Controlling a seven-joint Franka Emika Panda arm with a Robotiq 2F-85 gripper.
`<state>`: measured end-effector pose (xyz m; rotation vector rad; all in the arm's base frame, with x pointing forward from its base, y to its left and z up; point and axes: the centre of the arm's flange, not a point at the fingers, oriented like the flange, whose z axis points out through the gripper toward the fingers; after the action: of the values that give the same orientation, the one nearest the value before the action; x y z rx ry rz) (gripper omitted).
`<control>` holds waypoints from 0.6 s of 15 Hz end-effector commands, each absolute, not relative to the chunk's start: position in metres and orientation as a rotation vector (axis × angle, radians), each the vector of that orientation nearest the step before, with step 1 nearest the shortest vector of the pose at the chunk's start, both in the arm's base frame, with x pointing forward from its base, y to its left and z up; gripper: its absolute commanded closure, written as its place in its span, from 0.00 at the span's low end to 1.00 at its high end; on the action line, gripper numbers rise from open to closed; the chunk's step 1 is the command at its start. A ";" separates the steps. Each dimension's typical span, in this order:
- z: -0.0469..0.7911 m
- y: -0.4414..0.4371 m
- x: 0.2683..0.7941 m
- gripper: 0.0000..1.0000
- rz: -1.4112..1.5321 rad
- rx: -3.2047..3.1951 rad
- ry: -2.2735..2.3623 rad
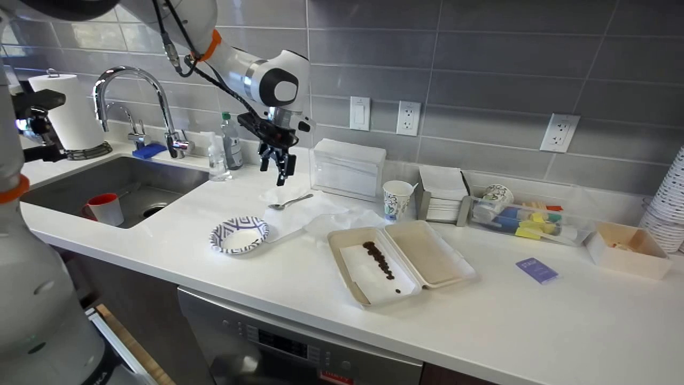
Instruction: Pick up spoon and scoop some of the contents from the bowl and pour them in the cup
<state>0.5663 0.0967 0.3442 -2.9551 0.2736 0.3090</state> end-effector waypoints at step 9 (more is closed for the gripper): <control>0.313 0.106 0.587 0.00 0.361 -2.940 0.310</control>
<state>0.5824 0.1078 0.3205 -2.9552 0.2596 0.2869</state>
